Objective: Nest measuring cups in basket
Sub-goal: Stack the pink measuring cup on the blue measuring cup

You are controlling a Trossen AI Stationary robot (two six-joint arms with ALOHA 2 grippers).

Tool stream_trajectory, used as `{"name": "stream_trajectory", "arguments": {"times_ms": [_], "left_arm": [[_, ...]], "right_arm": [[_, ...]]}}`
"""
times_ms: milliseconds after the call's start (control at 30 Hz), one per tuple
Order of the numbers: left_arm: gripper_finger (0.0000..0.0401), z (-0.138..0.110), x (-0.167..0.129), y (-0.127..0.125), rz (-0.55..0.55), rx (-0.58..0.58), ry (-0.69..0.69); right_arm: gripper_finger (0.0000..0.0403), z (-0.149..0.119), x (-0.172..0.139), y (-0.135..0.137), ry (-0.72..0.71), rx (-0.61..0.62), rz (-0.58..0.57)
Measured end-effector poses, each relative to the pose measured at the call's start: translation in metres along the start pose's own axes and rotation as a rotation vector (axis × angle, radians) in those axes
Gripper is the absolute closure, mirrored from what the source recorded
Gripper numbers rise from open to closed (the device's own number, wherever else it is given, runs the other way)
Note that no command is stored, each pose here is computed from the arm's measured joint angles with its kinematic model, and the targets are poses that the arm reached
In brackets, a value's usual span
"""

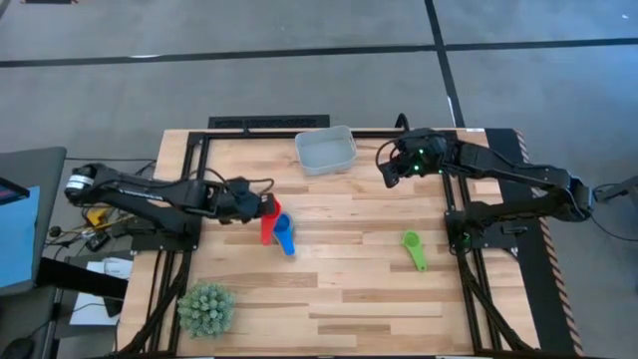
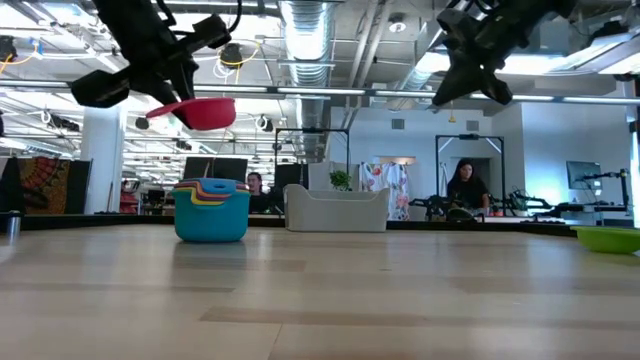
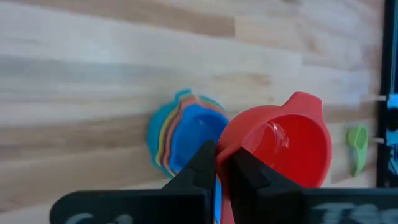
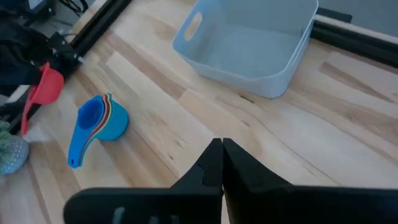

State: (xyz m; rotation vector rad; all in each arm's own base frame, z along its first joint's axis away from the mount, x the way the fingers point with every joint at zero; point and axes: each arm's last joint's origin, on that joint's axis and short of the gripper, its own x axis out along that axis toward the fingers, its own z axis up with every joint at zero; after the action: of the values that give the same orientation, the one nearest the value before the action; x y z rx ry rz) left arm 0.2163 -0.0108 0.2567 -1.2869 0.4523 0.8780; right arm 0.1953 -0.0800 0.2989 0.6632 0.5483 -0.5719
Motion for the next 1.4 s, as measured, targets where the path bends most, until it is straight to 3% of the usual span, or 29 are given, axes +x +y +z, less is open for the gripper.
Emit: {"name": "stream_trajectory", "arguments": {"times_ms": [200,667,933,1233,1400], "left_arm": [[0.0396,-0.012,-0.002,-0.019,0.013,0.024,0.025],[0.0392,-0.032,0.031,-0.052,0.233,0.152,0.049],[0.0391,-0.03,0.029,-0.046,0.31,0.066,0.006],[0.0389,-0.039,0.05,-0.034,0.403,-0.03,0.007],[0.0389,-0.039,0.052,-0.036,0.388,-0.079,0.018]], "right_arm": [[0.0374,-0.008,0.0,0.004,0.055,-0.026,-0.005],[0.0384,-0.016,-0.001,0.012,0.084,-0.056,0.009],[0.0371,-0.017,-0.001,0.013,0.082,-0.063,0.0],[0.0383,-0.017,-0.001,0.013,0.084,-0.059,-0.005],[0.0372,-0.019,-0.002,0.014,0.097,-0.043,-0.006]]}}
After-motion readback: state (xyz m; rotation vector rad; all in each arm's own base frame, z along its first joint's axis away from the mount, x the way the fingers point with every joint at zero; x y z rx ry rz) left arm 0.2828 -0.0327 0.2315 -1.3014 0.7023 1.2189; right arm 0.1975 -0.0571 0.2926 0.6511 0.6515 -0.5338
